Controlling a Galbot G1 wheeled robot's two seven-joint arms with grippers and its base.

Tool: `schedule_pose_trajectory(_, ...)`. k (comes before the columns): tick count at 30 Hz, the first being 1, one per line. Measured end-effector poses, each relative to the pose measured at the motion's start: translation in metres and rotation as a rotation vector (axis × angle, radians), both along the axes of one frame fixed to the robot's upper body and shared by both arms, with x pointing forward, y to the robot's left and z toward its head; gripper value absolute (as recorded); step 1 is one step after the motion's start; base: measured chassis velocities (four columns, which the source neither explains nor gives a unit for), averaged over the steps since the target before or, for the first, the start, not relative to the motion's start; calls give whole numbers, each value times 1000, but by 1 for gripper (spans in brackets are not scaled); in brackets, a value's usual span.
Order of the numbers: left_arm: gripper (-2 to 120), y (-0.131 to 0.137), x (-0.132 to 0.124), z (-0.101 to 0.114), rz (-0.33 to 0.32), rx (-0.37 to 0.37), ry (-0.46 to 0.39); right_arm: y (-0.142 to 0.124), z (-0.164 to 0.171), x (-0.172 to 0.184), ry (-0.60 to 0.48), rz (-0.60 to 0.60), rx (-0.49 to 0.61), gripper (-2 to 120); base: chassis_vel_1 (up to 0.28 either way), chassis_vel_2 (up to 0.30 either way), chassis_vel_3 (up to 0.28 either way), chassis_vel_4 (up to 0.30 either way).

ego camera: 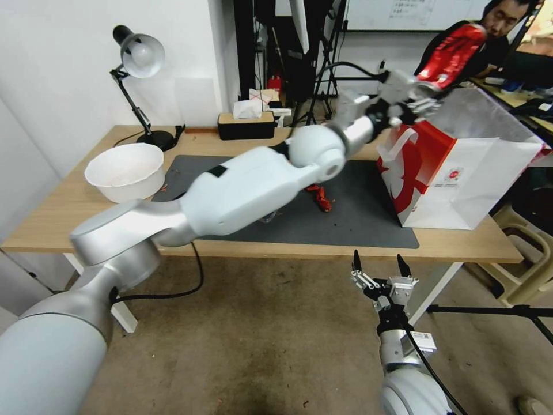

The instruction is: Pick up the trash from the table and place it into the takeout bag.

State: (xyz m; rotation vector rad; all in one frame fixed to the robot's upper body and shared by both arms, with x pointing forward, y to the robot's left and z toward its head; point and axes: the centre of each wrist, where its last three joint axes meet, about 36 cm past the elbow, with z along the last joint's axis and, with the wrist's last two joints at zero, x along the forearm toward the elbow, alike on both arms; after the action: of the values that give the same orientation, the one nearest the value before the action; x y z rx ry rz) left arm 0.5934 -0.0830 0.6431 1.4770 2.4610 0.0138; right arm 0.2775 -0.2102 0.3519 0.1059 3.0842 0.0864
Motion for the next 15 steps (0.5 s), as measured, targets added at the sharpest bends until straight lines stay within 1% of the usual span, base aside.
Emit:
schedule_pose_trajectory(3, 49, -15, 5, -1, -1, 11, 10, 0, 0, -1, -1, -1, 1, 100, 0, 0, 0, 0)
schedule_pose_trajectory(5, 49, -25, 7, -5, -2, 25, 20, 0, 0, -1, -3, -2, 2, 100, 0, 0, 0, 0)
schedule_pose_trajectory(10, 49, -34, 8, -14, -5, 40, 41, 0, 0, -2, -4, -3, 3, 100, 0, 0, 0, 0)
schedule_pose_trajectory(13, 49, -40, 8, -26, -8, 68, 56, 0, 1, 0, -8, -2, 5, 100, 0, 0, 0, 0)
schedule_pose_trajectory(15, 49, -41, 7, -30, -10, 77, 58, 1, 1, 1, -10, 0, 6, 100, 0, 0, 0, 0)
